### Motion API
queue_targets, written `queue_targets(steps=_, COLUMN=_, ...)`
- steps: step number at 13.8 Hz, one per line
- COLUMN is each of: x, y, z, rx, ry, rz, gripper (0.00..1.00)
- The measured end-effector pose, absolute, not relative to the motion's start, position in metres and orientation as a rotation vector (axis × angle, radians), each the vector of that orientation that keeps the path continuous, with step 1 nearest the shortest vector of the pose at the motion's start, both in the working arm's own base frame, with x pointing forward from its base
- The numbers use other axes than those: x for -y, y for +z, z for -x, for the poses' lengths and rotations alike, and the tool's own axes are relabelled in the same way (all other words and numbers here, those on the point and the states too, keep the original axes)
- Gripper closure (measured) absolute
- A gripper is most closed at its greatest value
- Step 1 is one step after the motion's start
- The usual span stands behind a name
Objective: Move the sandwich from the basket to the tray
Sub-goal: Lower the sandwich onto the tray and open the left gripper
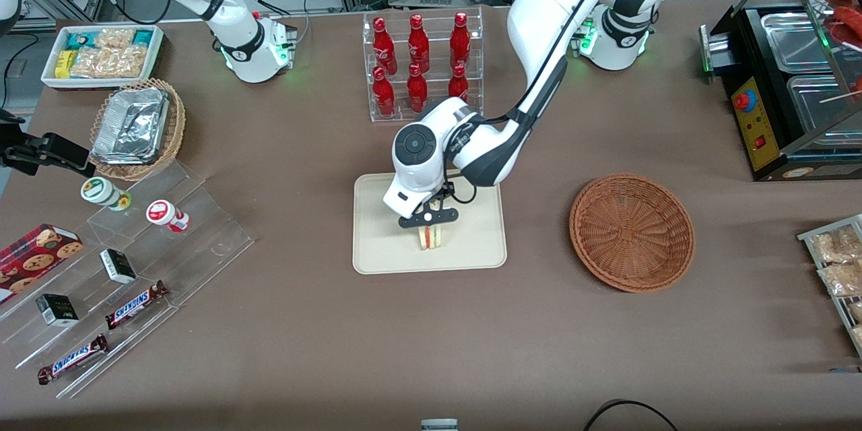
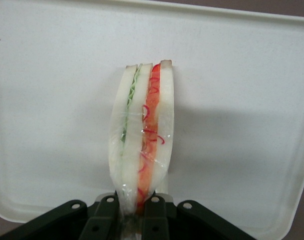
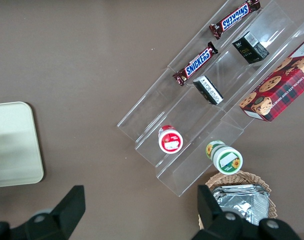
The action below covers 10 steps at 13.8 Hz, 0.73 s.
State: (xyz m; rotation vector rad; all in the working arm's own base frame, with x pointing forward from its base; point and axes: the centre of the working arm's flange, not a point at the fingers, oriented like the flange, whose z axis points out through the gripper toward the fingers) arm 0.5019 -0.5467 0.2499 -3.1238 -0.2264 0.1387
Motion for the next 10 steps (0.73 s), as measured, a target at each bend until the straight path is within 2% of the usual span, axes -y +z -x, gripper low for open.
queue_targets(steps=3, x=0.5478, y=0.2452, z=-0.4999, rx=0.231, ry=0.130, rz=3.110, gripper=0.85)
queue_targets(steps=4, x=0.5475, y=0.2434, z=-0.4999, rx=0.232, ry=0.124, rz=3.104, gripper=0.79)
queue_targets(steps=10, x=0.5502, y=0.2520, z=-0.5028, rx=0.243, ry=0.098, rz=3.114, gripper=0.17)
